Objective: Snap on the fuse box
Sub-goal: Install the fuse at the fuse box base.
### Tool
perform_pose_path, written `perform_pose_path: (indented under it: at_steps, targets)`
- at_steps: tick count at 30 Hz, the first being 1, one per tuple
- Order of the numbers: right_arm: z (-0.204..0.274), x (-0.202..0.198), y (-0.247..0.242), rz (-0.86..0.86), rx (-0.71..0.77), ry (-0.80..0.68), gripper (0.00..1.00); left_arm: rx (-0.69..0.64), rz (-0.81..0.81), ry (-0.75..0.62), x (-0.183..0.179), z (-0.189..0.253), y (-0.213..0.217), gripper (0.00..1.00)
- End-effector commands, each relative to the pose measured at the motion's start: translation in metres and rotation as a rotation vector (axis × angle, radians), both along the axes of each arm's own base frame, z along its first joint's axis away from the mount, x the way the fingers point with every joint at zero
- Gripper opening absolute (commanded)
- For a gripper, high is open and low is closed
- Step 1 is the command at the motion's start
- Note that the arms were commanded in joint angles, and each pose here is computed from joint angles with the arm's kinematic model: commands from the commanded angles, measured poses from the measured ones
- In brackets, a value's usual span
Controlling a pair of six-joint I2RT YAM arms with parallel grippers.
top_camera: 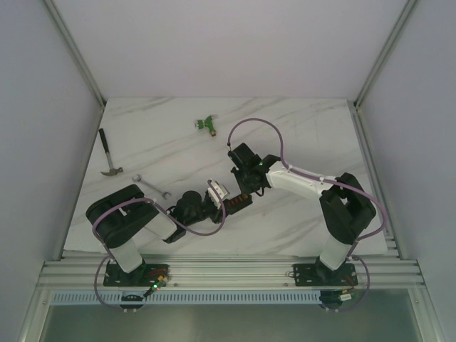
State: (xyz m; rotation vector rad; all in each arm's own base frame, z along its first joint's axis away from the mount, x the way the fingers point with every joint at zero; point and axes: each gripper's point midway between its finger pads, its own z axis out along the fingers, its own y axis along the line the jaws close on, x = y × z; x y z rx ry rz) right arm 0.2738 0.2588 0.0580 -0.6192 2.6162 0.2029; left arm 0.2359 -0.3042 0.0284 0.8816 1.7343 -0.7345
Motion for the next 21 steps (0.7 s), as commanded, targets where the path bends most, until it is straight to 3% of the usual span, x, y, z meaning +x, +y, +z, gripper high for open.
perform_pose_path:
  at_steps: [1, 12, 21]
  targets:
    - [-0.011, -0.001, -0.007, -0.022, -0.038, 0.012, 0.20, 0.048, -0.046, 0.061, -0.015, -0.017, 0.002, 0.46]
    - [-0.017, -0.005, -0.003, -0.012, -0.031, 0.043, 0.24, 0.050, -0.045, 0.065, -0.015, -0.018, 0.002, 0.46]
    - [-0.008, -0.001, -0.022, -0.035, -0.079, 0.021, 0.11, 0.053, -0.045, 0.066, -0.016, -0.018, 0.003, 0.46]
